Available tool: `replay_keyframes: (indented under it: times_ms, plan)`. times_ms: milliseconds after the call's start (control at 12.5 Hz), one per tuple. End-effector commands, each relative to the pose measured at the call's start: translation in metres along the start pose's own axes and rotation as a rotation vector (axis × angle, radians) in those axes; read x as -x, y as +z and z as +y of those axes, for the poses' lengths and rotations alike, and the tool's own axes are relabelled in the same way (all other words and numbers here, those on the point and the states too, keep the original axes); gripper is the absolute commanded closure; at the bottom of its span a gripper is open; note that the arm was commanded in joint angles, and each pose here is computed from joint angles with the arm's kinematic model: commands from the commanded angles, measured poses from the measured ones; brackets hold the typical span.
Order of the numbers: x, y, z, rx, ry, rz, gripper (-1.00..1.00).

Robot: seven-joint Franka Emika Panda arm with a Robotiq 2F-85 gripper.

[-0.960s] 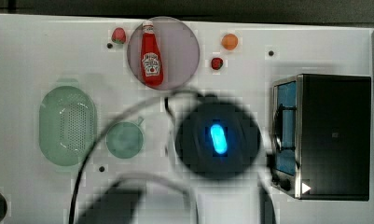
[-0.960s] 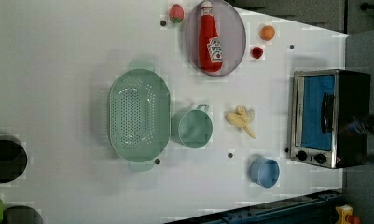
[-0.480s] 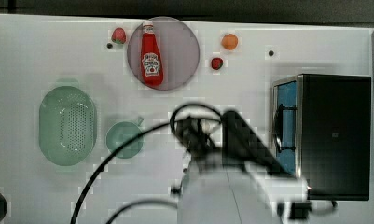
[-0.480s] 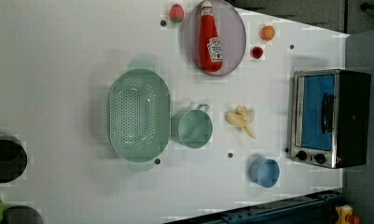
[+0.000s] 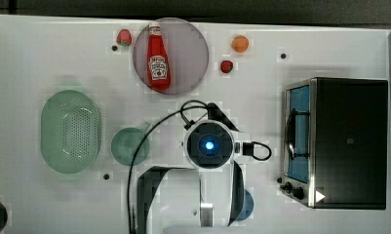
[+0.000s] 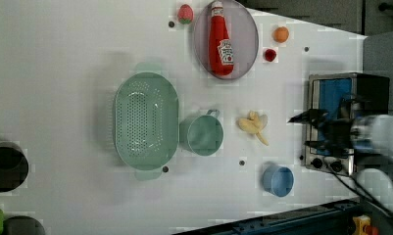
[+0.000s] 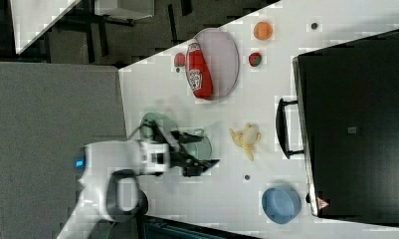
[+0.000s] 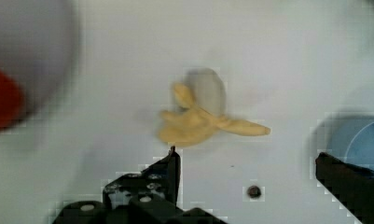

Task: Pick Banana and place it in mug.

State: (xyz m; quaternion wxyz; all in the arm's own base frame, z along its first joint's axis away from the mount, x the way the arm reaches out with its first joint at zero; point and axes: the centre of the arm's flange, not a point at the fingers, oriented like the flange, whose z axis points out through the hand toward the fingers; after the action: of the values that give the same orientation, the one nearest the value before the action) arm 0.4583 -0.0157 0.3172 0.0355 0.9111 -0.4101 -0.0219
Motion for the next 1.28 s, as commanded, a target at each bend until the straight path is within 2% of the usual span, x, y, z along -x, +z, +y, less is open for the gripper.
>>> replay_keyframes:
  times_ms: [80, 400, 640, 880, 960, 1280]
  plan:
    - [-0.009, 0.011, -0.002, -0.082, 0.014, 0.051, -1.00]
    - [-0.012, 0.088, -0.010, -0.032, 0.015, 0.003, -1.00]
    - [-0.012, 0.123, -0.017, -0.059, 0.007, 0.027, -1.00]
    - [-0.008, 0.150, -0.017, -0.052, 0.002, 0.019, -1.00]
    - [-0.007, 0.156, -0.017, -0.048, 0.001, 0.016, -0.92]
    - [-0.010, 0.153, -0.020, -0.065, 0.001, 0.030, 0.04]
